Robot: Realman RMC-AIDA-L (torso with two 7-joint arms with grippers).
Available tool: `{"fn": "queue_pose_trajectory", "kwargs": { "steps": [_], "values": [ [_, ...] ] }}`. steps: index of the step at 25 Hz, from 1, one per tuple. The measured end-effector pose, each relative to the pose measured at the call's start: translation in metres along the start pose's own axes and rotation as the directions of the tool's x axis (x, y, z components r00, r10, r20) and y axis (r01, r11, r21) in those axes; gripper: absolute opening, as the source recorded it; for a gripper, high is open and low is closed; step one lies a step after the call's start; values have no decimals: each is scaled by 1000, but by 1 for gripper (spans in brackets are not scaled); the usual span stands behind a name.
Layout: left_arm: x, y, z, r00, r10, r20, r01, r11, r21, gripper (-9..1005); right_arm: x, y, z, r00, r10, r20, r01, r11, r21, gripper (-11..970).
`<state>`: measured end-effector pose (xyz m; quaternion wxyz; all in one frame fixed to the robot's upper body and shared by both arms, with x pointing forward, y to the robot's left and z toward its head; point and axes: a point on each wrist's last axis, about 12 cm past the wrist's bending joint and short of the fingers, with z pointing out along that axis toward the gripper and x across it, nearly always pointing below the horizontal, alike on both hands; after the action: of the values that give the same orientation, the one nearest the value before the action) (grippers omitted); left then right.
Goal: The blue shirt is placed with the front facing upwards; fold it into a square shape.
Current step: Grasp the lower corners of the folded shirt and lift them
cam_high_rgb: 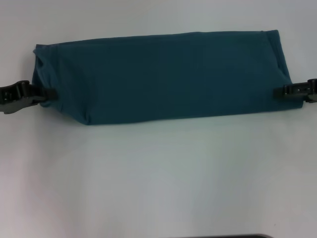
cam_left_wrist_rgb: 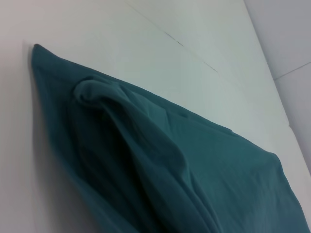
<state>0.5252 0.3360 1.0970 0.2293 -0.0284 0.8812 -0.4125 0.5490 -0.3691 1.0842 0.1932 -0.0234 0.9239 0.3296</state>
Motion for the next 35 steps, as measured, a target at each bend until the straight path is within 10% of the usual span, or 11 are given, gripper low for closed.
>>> {"fn": "queue_pose_trajectory", "kwargs": {
  "steps": [12,35],
  "values": [
    [-2,-2,1,1000,3,-3,-3,1000,7,21,-7,5,-2,999,-46,16,46,999,-7,761],
    [1,-5,-5,995,28,-95,-26,1000,18,21,-9,5,-22,996,-75,-37,75,997,-4,39]
  ]
}}
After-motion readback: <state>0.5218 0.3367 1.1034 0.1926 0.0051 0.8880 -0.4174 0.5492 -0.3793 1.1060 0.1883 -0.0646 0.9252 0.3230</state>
